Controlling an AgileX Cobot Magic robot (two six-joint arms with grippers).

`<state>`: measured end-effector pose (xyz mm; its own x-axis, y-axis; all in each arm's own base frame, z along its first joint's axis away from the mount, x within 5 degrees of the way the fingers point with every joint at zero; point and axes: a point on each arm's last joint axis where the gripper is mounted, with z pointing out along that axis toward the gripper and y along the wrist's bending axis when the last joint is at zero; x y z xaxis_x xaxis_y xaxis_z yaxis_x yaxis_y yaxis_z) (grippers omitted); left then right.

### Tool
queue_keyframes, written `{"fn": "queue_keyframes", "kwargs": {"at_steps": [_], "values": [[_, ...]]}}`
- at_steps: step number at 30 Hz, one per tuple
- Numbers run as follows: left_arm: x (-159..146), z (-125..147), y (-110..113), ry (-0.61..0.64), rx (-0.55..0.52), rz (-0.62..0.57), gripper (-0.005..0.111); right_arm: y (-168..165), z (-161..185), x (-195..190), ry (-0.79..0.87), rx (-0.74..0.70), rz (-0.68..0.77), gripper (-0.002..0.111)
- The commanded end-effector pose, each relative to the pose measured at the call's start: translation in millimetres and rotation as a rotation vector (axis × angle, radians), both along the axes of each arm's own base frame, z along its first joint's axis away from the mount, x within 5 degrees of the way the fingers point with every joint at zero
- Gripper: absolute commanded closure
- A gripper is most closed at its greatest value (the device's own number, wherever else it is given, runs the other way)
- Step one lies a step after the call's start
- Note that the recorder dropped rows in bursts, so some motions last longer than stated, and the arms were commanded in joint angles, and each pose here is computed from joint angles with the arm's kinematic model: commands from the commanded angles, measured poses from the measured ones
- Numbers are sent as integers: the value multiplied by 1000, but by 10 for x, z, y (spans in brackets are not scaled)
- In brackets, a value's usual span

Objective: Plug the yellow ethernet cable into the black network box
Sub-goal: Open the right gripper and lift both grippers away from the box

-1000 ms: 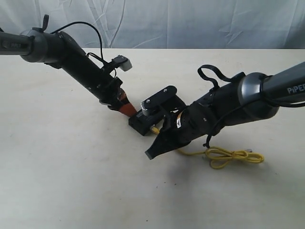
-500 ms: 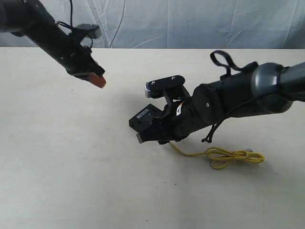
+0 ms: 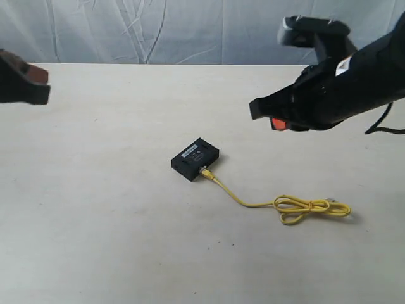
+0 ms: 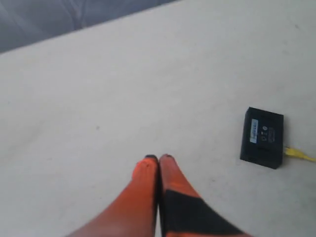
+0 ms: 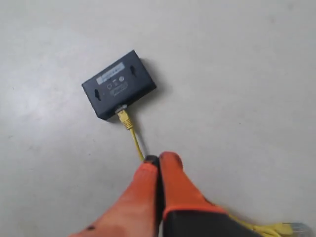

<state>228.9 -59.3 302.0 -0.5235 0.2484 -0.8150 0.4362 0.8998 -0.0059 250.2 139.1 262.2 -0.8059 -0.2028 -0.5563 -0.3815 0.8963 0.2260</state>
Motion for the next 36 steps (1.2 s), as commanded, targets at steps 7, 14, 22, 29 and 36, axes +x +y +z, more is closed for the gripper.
{"fn": "queue_keyframes", "kwargs": {"at_steps": [7, 14, 22, 29, 36], "values": [[-1068, -58, 291, -395, -29, 125, 107, -495, 415, -750, -428, 70, -35, 108], [-1246, 6, 322, -482, -49, 129, 107, -732, 307, -1204, -564, 98, -39, 108], [-1263, 16, 325, -491, -51, 129, 107, -777, 435, -1472, -496, 341, -121, 108], [-1263, 16, 325, -491, -51, 129, 107, -788, 462, -1510, -505, 368, -125, 108], [-1263, 16, 325, -491, -51, 129, 107, -840, 419, -1498, -566, 239, -90, 108]]}}
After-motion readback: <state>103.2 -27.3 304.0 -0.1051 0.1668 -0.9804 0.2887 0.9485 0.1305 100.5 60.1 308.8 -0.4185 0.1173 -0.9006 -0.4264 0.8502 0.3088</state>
